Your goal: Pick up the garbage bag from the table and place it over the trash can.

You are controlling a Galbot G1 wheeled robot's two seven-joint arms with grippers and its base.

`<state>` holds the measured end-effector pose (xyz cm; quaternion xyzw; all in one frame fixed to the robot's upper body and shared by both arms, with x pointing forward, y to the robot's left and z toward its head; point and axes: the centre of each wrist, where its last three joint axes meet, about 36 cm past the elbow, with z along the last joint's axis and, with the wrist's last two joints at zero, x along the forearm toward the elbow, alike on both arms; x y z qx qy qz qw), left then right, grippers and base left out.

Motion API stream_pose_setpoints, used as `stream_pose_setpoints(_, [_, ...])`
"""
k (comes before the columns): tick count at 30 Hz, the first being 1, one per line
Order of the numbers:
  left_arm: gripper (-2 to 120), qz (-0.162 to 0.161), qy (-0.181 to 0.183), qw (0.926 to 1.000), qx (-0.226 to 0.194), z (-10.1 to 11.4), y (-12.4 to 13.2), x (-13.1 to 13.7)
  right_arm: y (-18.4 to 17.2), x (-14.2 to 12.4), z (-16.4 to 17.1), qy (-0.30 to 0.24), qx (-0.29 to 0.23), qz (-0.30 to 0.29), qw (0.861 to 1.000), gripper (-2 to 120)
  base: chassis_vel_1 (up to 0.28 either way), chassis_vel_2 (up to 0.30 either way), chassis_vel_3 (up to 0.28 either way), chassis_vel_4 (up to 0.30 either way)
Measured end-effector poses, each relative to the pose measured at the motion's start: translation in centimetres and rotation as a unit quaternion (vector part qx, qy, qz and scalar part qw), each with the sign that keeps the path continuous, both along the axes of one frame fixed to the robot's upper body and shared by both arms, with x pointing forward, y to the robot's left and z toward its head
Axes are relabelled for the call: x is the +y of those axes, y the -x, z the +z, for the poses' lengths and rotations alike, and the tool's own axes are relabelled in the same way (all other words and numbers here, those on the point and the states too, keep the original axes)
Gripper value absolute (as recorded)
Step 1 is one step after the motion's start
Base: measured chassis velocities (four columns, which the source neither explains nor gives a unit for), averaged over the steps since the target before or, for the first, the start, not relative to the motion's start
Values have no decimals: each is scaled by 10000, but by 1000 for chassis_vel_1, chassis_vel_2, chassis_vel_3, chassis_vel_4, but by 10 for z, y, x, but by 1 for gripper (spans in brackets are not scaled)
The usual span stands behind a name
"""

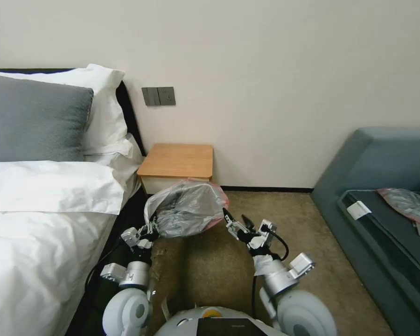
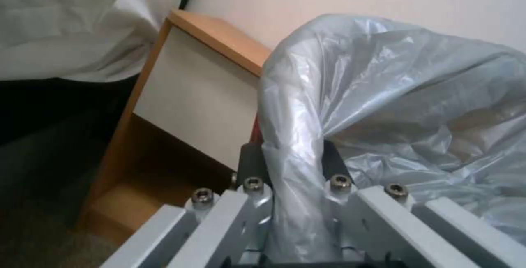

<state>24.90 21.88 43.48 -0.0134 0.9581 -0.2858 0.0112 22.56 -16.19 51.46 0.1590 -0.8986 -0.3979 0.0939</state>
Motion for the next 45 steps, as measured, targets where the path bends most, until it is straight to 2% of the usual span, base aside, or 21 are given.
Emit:
stream_pose_setpoints(2, [4,5,47,10000,-12,1,0,0,0,3,0,-332,-118,11,9994,100,0,0,0,0])
stream_pose_setpoints(5, [4,10,74,10000,-23,1,-1,0,0,4,1,-450,-266,10,9986,100,0,0,0,0])
stream_pose_setpoints(15, [4,-31,111,9999,-16,1,-1,-3,-14,5,10,-555,-838,157,9948,100,0,0,0,0])
stream_pose_setpoints(33, [4,-76,110,9999,-23,2,-1,-5,-36,1,-16,-90,-719,311,9969,99,0,0,0,0])
stream_pose_setpoints(36, [4,-75,107,9999,-24,2,-1,-5,-39,1,-19,-77,-696,305,9971,93,0,0,0,0])
stream_pose_setpoints(45, [4,-61,101,9999,-38,2,-2,-4,-39,1,-20,-86,-756,328,9966,61,0,0,0,0])
